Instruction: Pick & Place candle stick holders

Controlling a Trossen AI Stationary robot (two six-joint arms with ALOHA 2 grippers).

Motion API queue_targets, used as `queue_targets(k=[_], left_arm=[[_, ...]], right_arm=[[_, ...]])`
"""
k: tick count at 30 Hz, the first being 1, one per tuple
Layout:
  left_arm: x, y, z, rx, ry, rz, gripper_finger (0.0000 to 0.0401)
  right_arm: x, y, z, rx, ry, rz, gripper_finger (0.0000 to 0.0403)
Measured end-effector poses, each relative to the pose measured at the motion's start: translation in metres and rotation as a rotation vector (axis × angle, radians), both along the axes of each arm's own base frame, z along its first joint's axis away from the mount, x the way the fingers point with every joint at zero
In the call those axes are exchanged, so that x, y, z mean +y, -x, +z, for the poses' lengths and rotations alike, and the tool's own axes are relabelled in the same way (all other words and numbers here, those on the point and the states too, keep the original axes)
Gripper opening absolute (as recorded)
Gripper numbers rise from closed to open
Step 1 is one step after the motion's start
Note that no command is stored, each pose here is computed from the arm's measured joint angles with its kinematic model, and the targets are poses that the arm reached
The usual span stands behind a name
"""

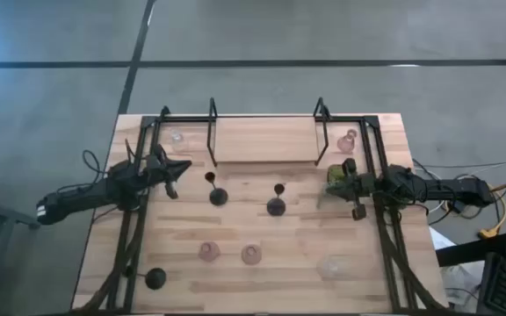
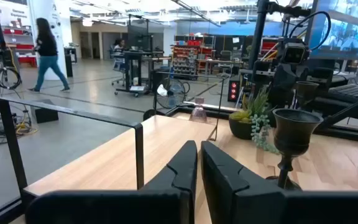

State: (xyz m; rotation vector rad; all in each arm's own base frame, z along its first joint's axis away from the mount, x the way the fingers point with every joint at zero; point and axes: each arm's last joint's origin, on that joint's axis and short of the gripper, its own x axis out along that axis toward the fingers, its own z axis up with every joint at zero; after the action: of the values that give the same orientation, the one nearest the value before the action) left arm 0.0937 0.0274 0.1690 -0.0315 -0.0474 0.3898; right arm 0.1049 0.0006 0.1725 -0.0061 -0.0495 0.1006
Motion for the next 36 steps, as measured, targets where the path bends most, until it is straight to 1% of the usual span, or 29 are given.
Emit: queue_targets(k=[36], left_arm=[[0.0000, 0.0000, 0.0000, 0.000, 0.000, 0.000, 0.0026]], right_arm=[[0.0000, 0.0001, 0.0014, -0.015, 0.007, -0.001, 0.0008]])
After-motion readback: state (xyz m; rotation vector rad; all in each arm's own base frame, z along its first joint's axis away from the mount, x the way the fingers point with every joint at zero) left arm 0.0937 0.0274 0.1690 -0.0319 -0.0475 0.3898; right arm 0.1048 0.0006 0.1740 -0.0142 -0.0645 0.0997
